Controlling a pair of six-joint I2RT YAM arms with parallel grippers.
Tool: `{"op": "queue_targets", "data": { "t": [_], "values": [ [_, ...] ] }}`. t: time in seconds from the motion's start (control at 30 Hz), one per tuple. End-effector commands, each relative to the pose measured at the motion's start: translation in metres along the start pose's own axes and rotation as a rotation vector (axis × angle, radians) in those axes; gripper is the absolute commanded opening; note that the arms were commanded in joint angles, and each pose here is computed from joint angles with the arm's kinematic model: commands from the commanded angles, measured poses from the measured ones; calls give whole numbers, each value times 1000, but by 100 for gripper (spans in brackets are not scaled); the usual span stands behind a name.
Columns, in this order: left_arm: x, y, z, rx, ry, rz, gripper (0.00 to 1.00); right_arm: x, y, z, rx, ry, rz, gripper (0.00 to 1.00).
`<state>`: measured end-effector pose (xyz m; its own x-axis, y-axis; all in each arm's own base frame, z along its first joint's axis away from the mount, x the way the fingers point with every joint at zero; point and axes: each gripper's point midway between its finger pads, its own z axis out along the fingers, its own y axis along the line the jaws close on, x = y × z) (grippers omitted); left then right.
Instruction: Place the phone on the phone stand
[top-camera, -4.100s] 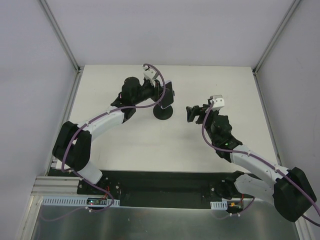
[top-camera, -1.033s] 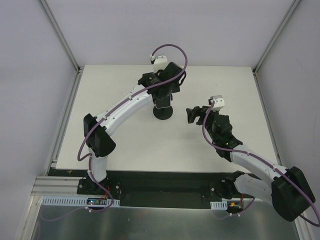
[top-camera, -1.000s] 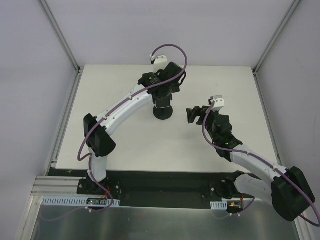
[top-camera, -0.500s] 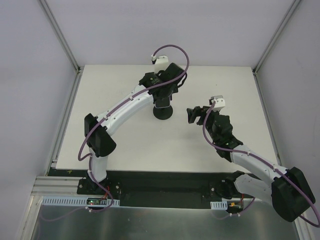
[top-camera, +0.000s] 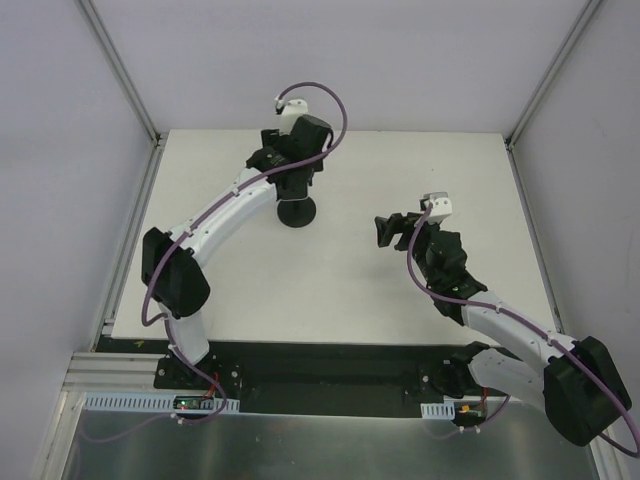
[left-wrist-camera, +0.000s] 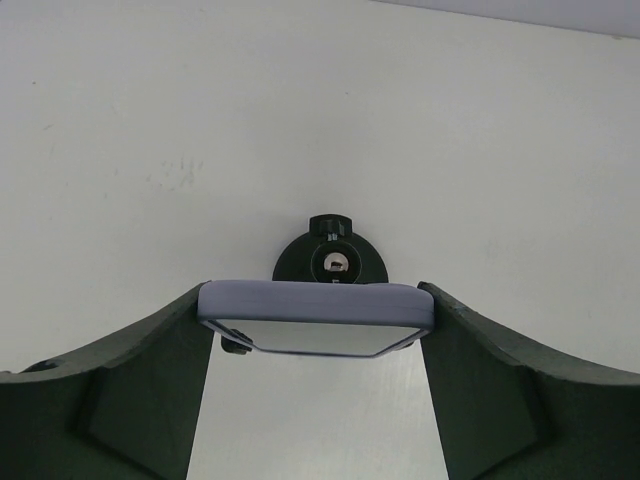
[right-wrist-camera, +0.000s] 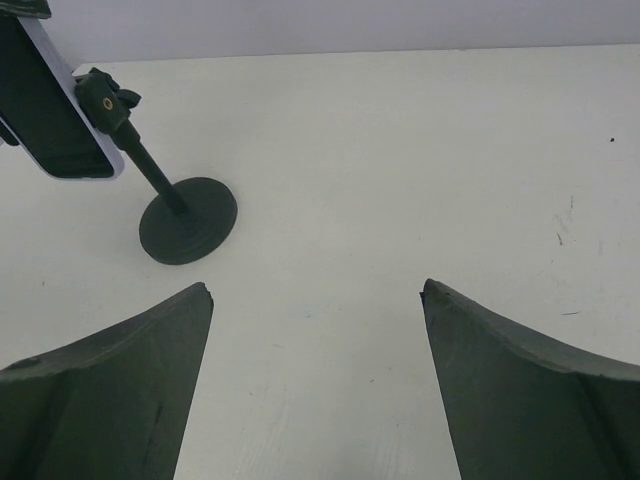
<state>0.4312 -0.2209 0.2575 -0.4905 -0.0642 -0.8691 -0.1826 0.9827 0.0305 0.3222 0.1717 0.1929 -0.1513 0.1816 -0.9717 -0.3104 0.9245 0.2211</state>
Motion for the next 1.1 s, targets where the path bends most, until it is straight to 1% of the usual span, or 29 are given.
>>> {"op": "queue_targets", "data": {
  "t": [0.0, 0.03, 0.07, 0.13, 0.17, 0.2, 0.23, 0.33, 0.37, 0.4, 0.43, 0.47, 0.5, 0.53, 0.57, 0.6, 0.63, 0.67, 0.73, 0.87, 0.9, 0.93, 1.07],
  "values": [
    [-74, 65, 14, 4, -199, -12, 0, -22, 2, 0, -8, -80, 36, 88],
    [-83, 71, 22, 9, -241, -16, 0, -22, 2, 1, -9, -78, 35, 88],
    [-90, 89, 34, -12, -257, -22, 0, -21, 2, 1, -8, -75, 36, 88],
    [-102, 90, 47, 52, -324, 30, 0, -22, 3, 2, -13, -76, 40, 89],
    [-113, 104, 54, 46, -359, 18, 0, -20, 4, 2, -15, -72, 40, 88],
    [-117, 108, 60, 48, -380, 39, 0, -20, 3, 3, -14, -72, 40, 89],
    [-126, 110, 64, 70, -429, 65, 0, -21, 3, 3, -16, -72, 42, 89],
    [-134, 130, 79, 78, -479, 98, 0, -20, 4, 4, -18, -70, 44, 88],
    [-145, 135, 78, 78, -528, 79, 0, -20, 4, 4, -19, -68, 46, 88],
    [-148, 151, 85, 61, -535, 73, 0, -19, 4, 4, -19, -66, 45, 88],
    [-154, 155, 86, 67, -553, 76, 0, -19, 3, 4, -17, -65, 45, 88],
    [-155, 153, 93, 109, -559, 91, 0, -19, 4, 5, -20, -65, 47, 89],
    [-155, 157, 98, 113, -556, 95, 0, -19, 3, 5, -18, -63, 46, 89],
    [-164, 167, 101, 106, -566, 86, 0, -19, 4, 5, -23, -62, 48, 89],
    [-160, 165, 112, 135, -545, 94, 0, -19, 4, 6, -22, -61, 47, 89],
    [-165, 165, 113, 157, -546, 98, 0, -18, 4, 6, -22, -59, 47, 89],
    [-165, 175, 120, 155, -536, 76, 0, -18, 5, 7, -25, -59, 49, 89],
    [-160, 173, 128, 186, -522, 70, 0, -17, 4, 7, -24, -56, 48, 89],
    [-162, 180, 136, 195, -520, 45, 0, -17, 4, 7, -24, -54, 46, 89],
    [-164, 185, 154, 178, -533, 70, 0, -15, 3, 9, -20, -47, 46, 89],
    [-171, 185, 153, 179, -549, 65, 0, -16, 3, 9, -23, -50, 47, 89],
    [-175, 197, 156, 159, -558, 55, 0, -15, 4, 10, -23, -47, 46, 89],
    [-186, 202, 161, 148, -583, 38, 0, -15, 4, 10, -26, -44, 46, 89]
  ]
}}
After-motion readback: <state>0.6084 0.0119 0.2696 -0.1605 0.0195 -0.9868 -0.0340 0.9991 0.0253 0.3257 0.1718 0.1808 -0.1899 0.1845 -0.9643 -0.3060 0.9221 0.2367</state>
